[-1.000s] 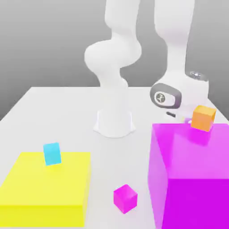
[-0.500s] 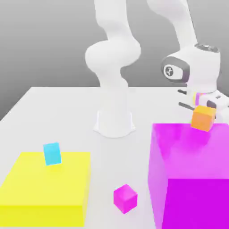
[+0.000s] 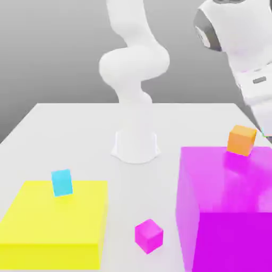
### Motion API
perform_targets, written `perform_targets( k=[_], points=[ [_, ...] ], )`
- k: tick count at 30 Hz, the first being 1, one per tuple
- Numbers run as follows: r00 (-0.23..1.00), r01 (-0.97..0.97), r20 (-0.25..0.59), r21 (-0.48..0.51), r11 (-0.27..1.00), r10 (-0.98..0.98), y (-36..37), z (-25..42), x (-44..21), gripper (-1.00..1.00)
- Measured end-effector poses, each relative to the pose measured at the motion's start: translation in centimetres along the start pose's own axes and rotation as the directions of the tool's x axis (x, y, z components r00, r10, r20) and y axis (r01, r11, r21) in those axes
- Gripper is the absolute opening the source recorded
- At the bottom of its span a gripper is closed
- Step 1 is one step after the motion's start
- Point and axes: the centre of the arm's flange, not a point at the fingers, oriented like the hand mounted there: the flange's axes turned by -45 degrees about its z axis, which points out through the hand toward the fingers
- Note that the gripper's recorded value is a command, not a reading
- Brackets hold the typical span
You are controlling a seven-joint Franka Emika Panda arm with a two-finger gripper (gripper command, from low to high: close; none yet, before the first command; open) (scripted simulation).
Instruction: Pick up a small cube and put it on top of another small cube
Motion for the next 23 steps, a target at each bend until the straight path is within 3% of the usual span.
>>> perform_targets(
  k=[6,10,14,20,21,23],
  points=[
    [0.937,-0.327,0.056,-0.197,0.924,0.344,10.9,-3.1,-11.2,-1.00],
    [0.941,-0.209,0.188,-0.329,0.921,0.280,12.2,-0.2,-14.1,-1.00],
    [0.936,0.006,0.329,-0.376,0.927,0.127,11.5,3.4,-15.2,-1.00],
    [0.925,0.070,0.372,-0.365,0.928,0.076,12.9,8.7,-17.6,-1.00],
    [0.925,0.069,0.372,-0.365,0.928,0.077,13.2,9.5,-18.0,1.00],
    [0.925,0.069,0.372,-0.365,0.928,0.077,13.2,9.5,-18.0,1.00]
  ],
)
